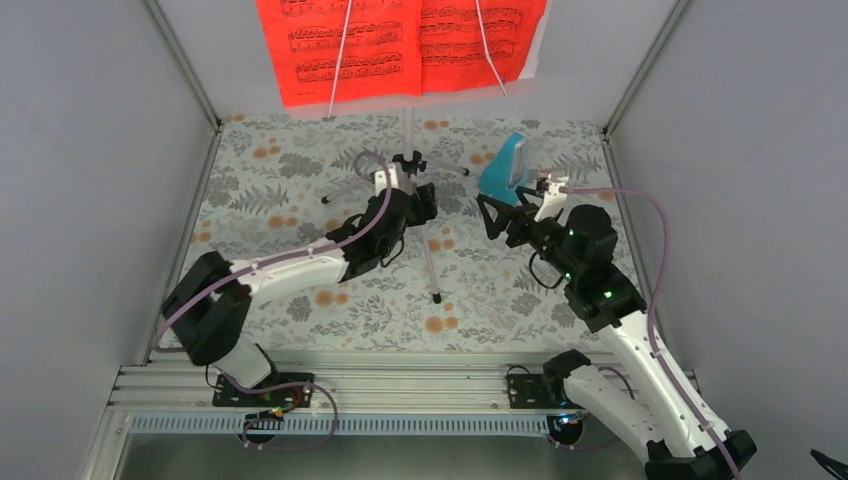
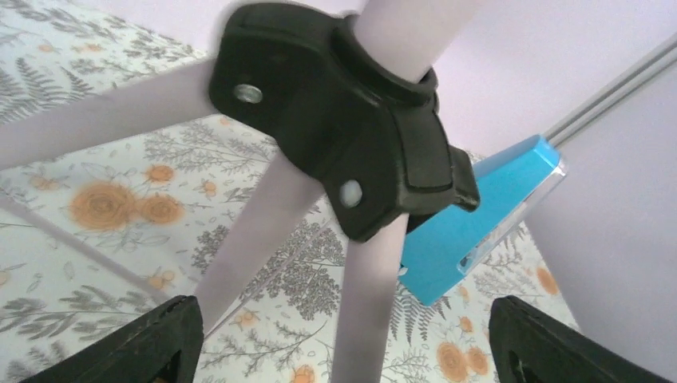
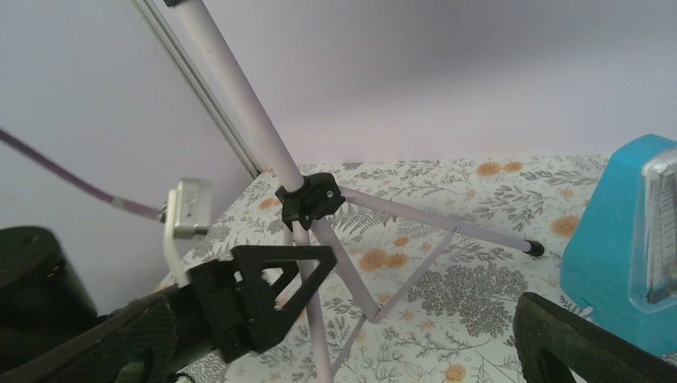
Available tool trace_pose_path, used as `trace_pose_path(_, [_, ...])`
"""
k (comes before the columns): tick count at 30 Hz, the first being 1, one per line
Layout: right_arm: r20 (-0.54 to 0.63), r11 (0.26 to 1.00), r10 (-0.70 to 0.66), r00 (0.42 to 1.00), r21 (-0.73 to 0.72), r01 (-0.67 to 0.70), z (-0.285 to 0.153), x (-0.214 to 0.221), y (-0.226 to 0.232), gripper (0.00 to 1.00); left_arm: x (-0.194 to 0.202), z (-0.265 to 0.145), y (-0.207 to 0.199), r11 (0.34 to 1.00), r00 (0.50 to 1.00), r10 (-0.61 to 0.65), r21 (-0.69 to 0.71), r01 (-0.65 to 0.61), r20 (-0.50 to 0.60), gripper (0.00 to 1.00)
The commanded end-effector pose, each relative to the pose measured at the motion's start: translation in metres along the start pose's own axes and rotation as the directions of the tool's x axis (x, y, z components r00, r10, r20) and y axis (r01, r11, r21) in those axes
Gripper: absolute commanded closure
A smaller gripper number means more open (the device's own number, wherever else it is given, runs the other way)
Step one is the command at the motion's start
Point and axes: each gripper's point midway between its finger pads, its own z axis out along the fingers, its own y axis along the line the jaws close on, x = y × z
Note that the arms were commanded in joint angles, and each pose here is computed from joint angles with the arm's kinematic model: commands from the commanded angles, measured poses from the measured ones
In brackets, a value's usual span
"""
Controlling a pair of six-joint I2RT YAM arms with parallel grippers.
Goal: Pack up the instrument practice props
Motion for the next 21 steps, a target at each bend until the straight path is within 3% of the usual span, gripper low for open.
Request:
trace_pose_path(1, [0.052, 0.999, 0.018, 0.998, -0.036, -0.016, -0.018, -0.031, 0.017, 0.00, -0.026, -0.037, 0.002, 0.999, 0.998, -0.003, 0.042, 0.001, 0.058, 0.06])
trace_pose_path(3, [0.062, 0.997, 0.011, 0.998, -0.075, -0.006, -0.024, -0.042, 0.028, 0.00, -0.032, -0.053, 0.012, 0.999, 0.998, 0.021, 0.046, -0.024, 0.059, 0.00])
trace_pose_path(8, [0.057, 0.975, -0.002, 0.998, -0.221, 0.014, -0.029, -0.066, 0.063, 0.01, -0.045, -0.081, 0.041, 0.985, 0.997, 0.072, 0.156, -0.068, -0.020, 0.00])
trace_pose_path(15, [0.000, 0.908, 0.026, 1.000, -0.419, -0.024, -0.021, -0.089, 0.107, 0.07, -0.110, -0.136, 0.083, 0.963, 0.989, 0.147, 0.226, -0.144, 0.006, 0.00])
trace_pose_path(21, [-0.025, 0.836, 0.033, 0.999, -0.548, -0.041, -0.016, -0.108, 0.148, 0.13, -0.174, -0.186, 0.084, 0.923, 0.985, 0.172, 0.343, -0.172, 0.030, 0.00])
